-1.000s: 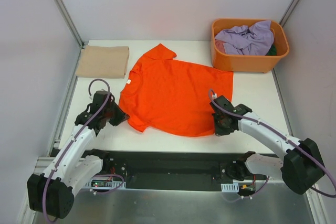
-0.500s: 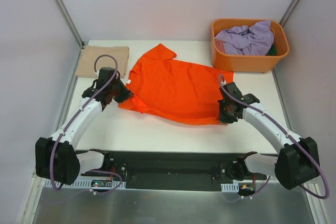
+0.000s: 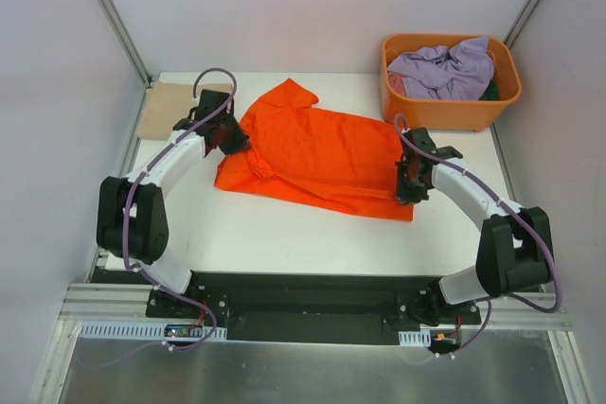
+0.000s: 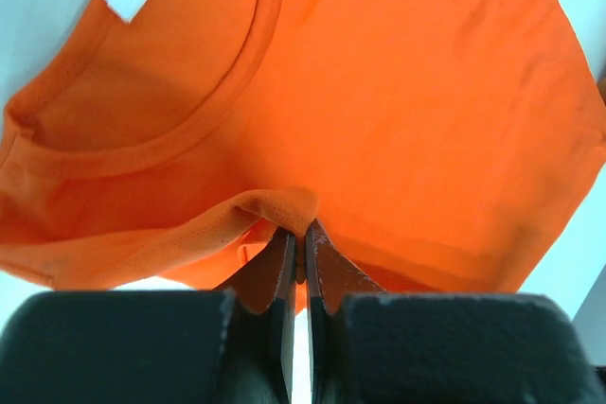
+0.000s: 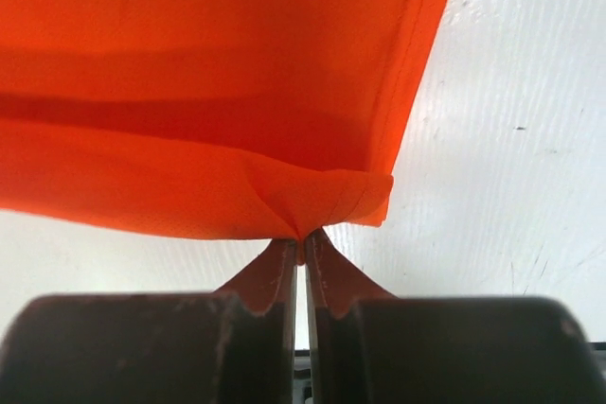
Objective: Fold and stack the t-shirts
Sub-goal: Fold the flattened tshirt in 1/3 of the way
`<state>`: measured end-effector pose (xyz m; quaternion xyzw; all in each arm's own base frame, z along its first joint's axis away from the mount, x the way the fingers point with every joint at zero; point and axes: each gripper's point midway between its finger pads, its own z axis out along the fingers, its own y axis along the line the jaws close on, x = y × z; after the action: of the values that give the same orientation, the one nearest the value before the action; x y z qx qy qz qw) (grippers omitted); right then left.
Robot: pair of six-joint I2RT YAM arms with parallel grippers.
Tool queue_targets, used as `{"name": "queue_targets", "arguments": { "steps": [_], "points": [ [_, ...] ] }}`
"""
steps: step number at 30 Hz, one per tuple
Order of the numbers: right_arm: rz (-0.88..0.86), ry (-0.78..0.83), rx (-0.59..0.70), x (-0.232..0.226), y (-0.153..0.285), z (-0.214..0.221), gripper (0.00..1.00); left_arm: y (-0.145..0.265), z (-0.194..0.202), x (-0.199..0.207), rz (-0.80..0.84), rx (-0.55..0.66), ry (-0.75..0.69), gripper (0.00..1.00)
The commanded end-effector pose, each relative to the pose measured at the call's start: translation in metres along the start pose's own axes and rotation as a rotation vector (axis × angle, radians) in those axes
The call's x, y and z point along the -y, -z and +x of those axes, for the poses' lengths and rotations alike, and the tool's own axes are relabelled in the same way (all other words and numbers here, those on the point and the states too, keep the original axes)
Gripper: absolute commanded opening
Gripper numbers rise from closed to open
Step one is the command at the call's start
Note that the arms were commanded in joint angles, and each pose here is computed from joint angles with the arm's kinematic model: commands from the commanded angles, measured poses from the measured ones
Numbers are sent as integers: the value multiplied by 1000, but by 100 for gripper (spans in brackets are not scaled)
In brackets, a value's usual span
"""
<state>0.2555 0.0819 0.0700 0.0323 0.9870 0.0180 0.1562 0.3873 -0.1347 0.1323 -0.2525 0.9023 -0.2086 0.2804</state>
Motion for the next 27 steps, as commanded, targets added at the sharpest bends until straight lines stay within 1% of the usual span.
{"name": "queue_targets", "arguments": {
  "steps": [1,5,6,7,9,10,11,12,13,14,15,16,17,18,20,21,22,25,27],
  "points": [
    [25,-24,17,10,-3,-20,6,-18,-20,12,1,25,-47,0],
    [37,-65,15,18,-12,-29,8,-38,-31,8,-51,33,-45,0],
    [41,-76,13,20,-15,-31,11,-43,-32,7,-61,28,-46,1],
    [48,-91,10,22,-17,-33,16,-45,-34,9,-63,25,-54,7],
    [65,-103,14,26,-18,-39,31,-50,-35,12,-56,8,-70,25],
    [75,-103,22,27,-18,-41,41,-51,-36,14,-50,1,-80,39],
    [89,-106,42,30,-16,-46,43,-50,-39,17,-46,8,-91,54],
    [99,-106,59,32,-13,-49,44,-48,-43,18,-49,19,-98,71],
    [107,-112,80,34,-7,-52,48,-45,-47,20,-50,32,-110,84],
    [116,-112,98,36,-3,-54,58,-41,-50,24,-42,39,-121,94],
    [121,-115,107,38,1,-53,66,-34,-53,28,-30,52,-133,99],
    [122,-120,123,39,6,-52,74,-27,-54,33,-12,56,-144,99],
    [116,-119,128,39,8,-49,79,-22,-52,36,0,57,-155,99],
    [96,-117,138,37,11,-46,87,-16,-49,37,7,58,-163,99],
    [17,-91,146,24,15,-38,99,-9,-38,34,7,53,-185,99],
    [-32,-72,147,14,15,-32,96,-7,-31,30,4,41,-187,99],
    [-122,-47,155,-4,17,-30,96,-7,-22,23,-2,22,-185,99],
    [-295,39,154,-46,14,-18,96,-15,-7,2,-52,-5,-173,99],
    [-378,71,89,-68,5,-8,96,-30,-6,-9,-82,-3,-164,99]
  ]
}}
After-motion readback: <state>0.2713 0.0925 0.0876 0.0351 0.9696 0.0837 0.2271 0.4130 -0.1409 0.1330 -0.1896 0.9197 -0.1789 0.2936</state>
